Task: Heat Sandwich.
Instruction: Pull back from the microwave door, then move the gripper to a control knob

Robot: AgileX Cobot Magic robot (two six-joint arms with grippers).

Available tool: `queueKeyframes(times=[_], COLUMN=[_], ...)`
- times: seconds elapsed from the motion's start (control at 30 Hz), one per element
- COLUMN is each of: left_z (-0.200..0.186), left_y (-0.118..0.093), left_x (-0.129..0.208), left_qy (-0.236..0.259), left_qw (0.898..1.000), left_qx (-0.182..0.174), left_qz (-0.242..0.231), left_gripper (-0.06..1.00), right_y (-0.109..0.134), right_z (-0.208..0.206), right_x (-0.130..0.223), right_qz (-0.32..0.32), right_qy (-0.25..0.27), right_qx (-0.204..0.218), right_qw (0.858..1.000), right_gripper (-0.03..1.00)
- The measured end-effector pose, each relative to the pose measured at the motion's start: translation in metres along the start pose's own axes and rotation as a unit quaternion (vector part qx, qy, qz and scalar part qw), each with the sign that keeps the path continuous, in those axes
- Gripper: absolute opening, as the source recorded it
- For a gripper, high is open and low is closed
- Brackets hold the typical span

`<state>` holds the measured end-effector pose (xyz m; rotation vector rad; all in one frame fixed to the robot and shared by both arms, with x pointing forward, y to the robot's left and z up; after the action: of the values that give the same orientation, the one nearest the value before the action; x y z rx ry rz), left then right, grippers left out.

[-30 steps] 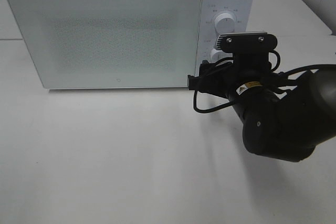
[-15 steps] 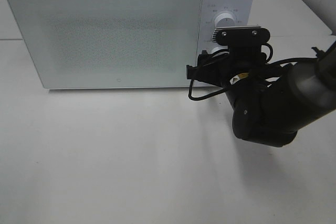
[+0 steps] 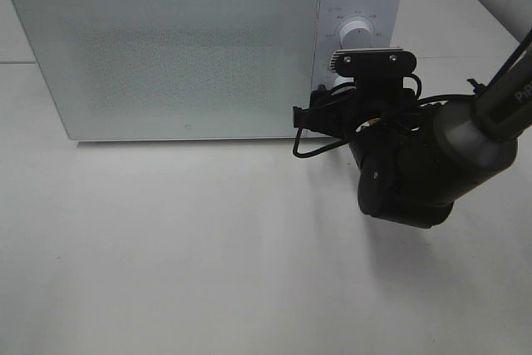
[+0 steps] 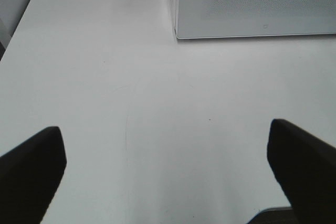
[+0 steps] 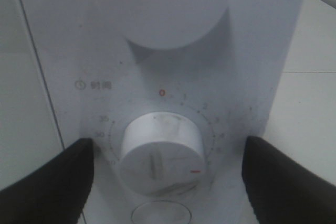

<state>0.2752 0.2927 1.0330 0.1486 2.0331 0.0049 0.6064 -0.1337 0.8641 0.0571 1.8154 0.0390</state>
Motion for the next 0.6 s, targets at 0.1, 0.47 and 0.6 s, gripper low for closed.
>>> queueKeyframes(times=[0.1, 0.47, 0.6], left_z=[0.0, 0.0, 0.0], left_y=[0.0, 0.0, 0.0], left_x=[0.0, 0.0, 0.0], left_qy=[0.0, 0.0, 0.0], left_qw=[1.0, 1.0, 1.0], left_qx=[0.0, 0.0, 0.0], left_qz=[0.0, 0.0, 0.0], left_gripper=[0.99, 0.99, 0.99], right_y=[0.0001, 0.0003, -0.002], right_z=[0.0003, -0.0003, -0.0032], right_x=[0.0005, 0.0002, -0.0048], right_qz=[0.0, -0.001, 0.001], right_qy=[0.0, 0.0, -0.009], right_qx=[0.0, -0.001, 0.002], right_qw=[1.0, 1.0, 1.0], right_gripper=[0.76, 0.74, 0.74])
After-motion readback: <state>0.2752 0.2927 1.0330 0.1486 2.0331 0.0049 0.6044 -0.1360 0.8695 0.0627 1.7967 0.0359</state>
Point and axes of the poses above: a point on each arm's last joint axis where the gripper is mounted, z pointing out along that axis toward the gripper, y along the wrist's bending axis when the last joint is at zero, x = y × z, the point moved 5 cm from there along z, pointing out along that axis toward the gripper, and after that the axes turned 5 degrees about z, right-handed, at the moved point
